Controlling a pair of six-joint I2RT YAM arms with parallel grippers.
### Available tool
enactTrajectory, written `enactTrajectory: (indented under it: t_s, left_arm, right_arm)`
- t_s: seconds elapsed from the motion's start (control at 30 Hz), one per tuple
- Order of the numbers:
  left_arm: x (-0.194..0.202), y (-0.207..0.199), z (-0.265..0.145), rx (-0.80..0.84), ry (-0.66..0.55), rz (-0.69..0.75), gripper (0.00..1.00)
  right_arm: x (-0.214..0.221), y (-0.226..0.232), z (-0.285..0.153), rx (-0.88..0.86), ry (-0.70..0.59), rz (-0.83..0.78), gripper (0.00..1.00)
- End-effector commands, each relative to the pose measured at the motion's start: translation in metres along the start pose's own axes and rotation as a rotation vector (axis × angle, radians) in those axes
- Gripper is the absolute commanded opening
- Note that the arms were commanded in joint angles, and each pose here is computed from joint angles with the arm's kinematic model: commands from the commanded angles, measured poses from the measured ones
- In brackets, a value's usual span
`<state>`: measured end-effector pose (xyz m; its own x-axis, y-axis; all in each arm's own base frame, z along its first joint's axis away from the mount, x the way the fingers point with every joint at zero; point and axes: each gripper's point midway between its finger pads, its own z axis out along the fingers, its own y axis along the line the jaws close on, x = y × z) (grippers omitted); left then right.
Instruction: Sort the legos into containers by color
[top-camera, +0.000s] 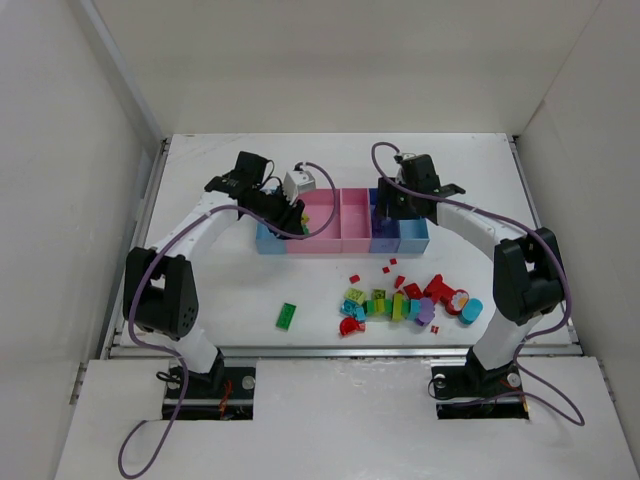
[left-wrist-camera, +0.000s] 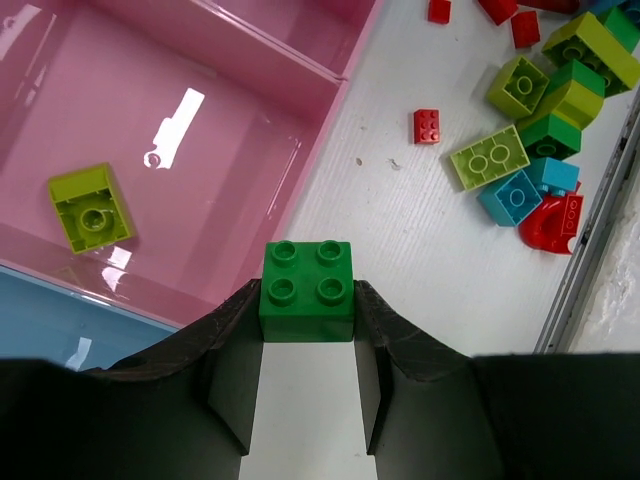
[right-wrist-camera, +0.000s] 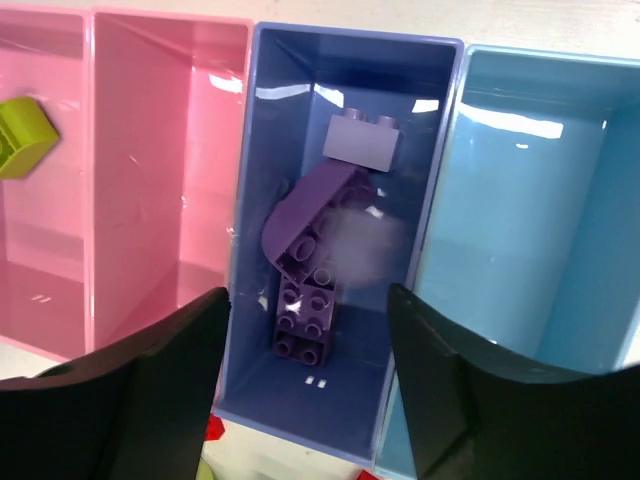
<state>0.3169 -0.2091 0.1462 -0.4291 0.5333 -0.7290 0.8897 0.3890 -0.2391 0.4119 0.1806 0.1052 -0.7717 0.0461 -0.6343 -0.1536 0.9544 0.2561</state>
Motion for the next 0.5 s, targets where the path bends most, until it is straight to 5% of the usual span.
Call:
enactTrajectory:
  t_s: [0.0, 0.47]
  left_arm:
    - [-0.024, 0.006, -0.002, -0.014, -0.046, 0.027, 0.00]
    - [-0.108, 0.010, 0.083, -0.030, -0.137, 0.081, 0.00]
  right_arm:
    - [-0.026, 0.008, -0.012, -0.004, -0.069, -0.015, 0.71]
    - [-0.085, 0.008, -0.075, -0.004, -0.274, -0.057, 0.82]
